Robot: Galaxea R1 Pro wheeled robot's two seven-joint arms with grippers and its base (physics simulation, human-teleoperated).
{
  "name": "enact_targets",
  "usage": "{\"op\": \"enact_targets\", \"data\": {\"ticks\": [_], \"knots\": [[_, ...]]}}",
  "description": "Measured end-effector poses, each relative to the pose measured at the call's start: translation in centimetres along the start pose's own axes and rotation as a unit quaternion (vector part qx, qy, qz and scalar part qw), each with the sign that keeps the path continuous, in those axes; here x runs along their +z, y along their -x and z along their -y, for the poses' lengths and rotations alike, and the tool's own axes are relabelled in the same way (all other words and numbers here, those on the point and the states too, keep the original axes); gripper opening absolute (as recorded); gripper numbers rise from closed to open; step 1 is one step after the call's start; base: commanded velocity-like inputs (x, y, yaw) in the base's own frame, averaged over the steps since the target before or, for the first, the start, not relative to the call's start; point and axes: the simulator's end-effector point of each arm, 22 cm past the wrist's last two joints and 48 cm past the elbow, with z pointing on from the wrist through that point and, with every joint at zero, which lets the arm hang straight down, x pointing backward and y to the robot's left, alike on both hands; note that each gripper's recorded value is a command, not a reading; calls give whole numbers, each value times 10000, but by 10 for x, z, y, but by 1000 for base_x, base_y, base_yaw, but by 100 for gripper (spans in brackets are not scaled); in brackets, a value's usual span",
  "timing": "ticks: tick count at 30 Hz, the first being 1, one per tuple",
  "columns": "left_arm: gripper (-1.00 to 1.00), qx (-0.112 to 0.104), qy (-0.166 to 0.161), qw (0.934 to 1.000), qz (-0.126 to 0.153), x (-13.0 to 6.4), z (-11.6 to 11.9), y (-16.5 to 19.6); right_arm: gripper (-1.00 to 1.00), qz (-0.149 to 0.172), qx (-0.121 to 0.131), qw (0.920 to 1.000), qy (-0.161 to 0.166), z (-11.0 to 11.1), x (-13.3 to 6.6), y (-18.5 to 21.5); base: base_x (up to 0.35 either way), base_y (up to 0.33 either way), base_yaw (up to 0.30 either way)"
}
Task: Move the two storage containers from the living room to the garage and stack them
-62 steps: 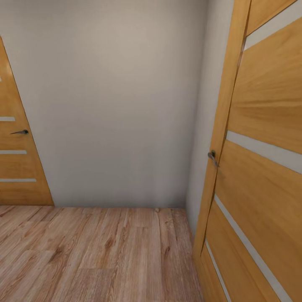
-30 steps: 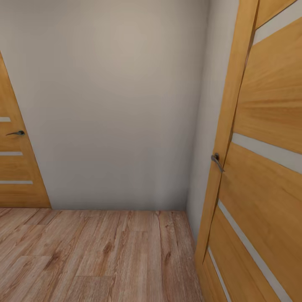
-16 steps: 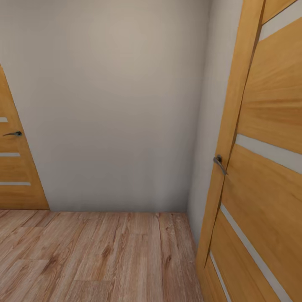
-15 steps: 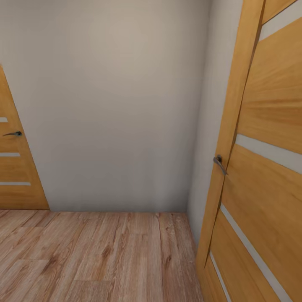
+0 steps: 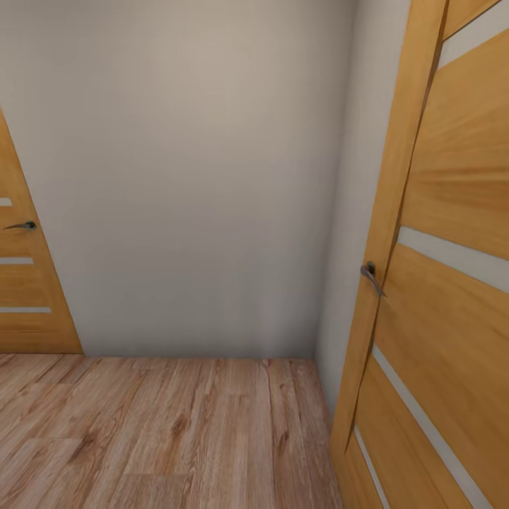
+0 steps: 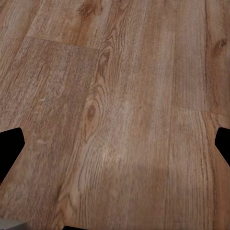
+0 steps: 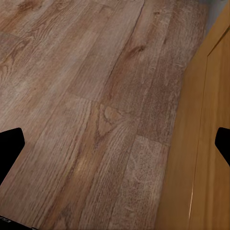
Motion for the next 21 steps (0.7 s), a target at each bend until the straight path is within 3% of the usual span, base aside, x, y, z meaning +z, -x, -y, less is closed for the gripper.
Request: {"op": "enact_targets", "data": {"ticks": [21], "knots": [[100, 0, 5, 10000, 1, 0, -1, 0, 100, 0, 0, 10000, 0, 0, 0, 0, 45, 0, 0]]}}
